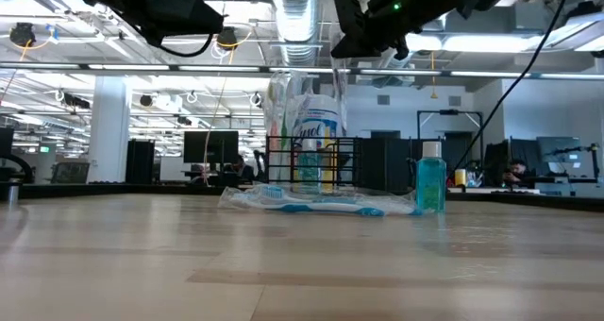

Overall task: Pick & Place toothbrushing station
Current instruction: Put the violet toothbrush into the black wire organizer

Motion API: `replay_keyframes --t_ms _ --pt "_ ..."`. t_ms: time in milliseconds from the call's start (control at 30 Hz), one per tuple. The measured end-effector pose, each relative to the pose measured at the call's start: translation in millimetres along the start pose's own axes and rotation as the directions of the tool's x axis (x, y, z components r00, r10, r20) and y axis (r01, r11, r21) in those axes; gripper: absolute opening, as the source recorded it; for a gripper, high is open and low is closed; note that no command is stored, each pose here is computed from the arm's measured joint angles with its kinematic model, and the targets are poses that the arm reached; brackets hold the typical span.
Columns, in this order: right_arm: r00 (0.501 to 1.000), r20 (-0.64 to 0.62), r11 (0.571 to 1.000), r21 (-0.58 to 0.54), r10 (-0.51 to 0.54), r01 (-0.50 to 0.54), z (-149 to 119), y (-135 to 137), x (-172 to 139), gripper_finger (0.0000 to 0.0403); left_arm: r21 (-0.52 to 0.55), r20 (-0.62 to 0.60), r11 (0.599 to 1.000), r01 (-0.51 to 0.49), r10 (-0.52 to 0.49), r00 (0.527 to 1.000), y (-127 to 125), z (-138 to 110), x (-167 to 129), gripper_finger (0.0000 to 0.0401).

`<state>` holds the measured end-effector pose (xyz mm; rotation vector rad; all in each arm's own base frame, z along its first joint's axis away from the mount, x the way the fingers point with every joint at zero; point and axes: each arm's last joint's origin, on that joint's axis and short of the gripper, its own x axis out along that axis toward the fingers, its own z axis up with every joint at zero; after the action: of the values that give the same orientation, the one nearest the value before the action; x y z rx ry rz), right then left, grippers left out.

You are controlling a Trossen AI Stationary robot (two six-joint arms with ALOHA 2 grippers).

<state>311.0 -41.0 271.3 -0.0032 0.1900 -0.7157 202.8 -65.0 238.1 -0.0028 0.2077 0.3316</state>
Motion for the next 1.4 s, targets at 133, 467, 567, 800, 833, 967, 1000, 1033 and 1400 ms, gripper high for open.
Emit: replay_keyframes --t_ms 133,467,567,800,833,967,1000,1033,1400 --pt "1.0 0.013 1.0 0.031 0.003 -0.003 -13 -5 1 0.0 -0.017 0.018 1.0 0.003 -0.003 1.0 0 2 0 0.0077" --pt "0.999 0.033 0.996 0.088 0.02 -0.023 -39 -18 1 0.0 -0.021 0.027 1.0 0.004 -0.004 1.0 0 3 0 0.0077" --pt "1.0 0.021 0.995 0.099 0.015 -0.017 -48 -20 0 0.0 -0.025 0.031 1.0 0.005 -0.004 1.0 0 3 0 0.0077" --pt "1.0 0.025 0.992 0.129 0.011 -0.014 -56 -22 1 0.0 -0.028 0.034 1.0 0.006 -0.005 0.999 -1 4 0 0.0077" --pt "0.999 0.031 0.991 0.133 0.01 -0.014 -58 -22 2 0.0 -0.029 0.037 1.0 0.006 -0.005 0.999 -1 4 0 0.0077" --pt "0.999 0.012 0.989 0.14 0.037 -0.039 -69 -20 11 0.0 -0.031 0.038 0.999 0.006 -0.005 0.999 -1 4 0 0.0077" --pt "0.999 0.017 0.989 0.145 0.041 -0.043 -71 -20 14 0.0 -0.031 0.038 1.0 0.006 -0.005 0.999 -1 4 0 0.0077" --pt "0.999 0.018 0.988 0.147 0.04 -0.043 -73 -18 16 0.0 -0.031 0.038 0.999 0.007 -0.005 0.999 -1 4 0 0.0077" --pt "0.999 -0.025 0.989 0.144 0.025 -0.021 -93 -17 28 0.0 -0.031 0.038 1.0 0.006 -0.005 0.999 -1 4 0 0.0077"
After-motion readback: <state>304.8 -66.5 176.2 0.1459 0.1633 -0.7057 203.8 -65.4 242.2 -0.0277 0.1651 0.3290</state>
